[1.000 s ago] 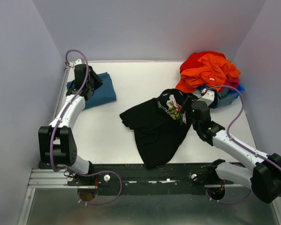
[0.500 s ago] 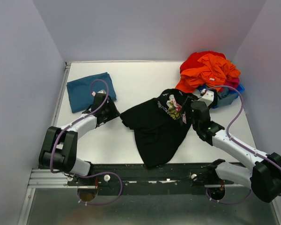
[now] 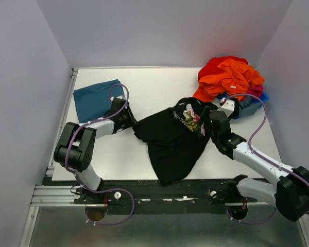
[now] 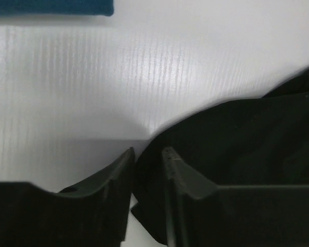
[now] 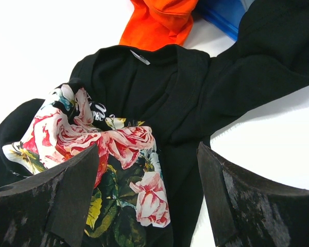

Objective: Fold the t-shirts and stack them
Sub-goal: Flatten out the tshirt

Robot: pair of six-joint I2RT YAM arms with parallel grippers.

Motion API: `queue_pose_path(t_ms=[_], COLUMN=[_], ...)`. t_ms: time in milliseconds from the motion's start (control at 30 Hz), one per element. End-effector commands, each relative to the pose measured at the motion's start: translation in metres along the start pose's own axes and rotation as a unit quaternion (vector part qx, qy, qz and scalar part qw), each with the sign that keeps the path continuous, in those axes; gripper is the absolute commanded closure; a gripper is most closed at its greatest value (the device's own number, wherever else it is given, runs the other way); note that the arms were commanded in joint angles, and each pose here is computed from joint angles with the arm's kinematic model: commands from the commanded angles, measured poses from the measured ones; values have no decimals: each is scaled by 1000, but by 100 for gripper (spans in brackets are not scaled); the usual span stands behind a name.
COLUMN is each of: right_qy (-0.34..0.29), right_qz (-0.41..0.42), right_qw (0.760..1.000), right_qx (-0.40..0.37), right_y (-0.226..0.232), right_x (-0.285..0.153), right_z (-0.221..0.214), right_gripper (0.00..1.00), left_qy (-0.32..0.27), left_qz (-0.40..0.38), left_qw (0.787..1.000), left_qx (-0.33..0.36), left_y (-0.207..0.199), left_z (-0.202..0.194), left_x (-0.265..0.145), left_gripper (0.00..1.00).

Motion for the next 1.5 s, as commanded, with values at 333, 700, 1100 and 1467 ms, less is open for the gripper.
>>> queue_pose_path(t_ms=[333, 700, 1100, 1467], right_qy=[-12, -19, -3, 9], right_qz=[-8, -21, -37, -52], right_qw=[1000, 999, 999, 998], right_qx=[15, 28, 32, 42], right_y=[1, -4, -8, -12], right_x=[0, 0, 6, 9], right_z=[8, 10, 5, 1], right_gripper=[16, 16, 16, 16], left_qy=[0, -190, -178, -124], left_qz=[-13, 19, 14, 97], left_qw=[1000, 971, 977, 977], left_qx=[19, -146, -120, -144], left_y=[-20, 67, 39, 38], left_z=[27, 200, 218, 66], left_x=[-2, -91, -82, -129], left_gripper=[100, 100, 27, 19])
Point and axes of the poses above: each gripper's point midway between its finger pads, its own x axis out along the fingers, its own y axis along the line the jaws close on, z = x × y, the point moved 5 cm from there along -x, back along the fingers, and after that the axes turned 8 degrees about x, right-handed, at the moved point
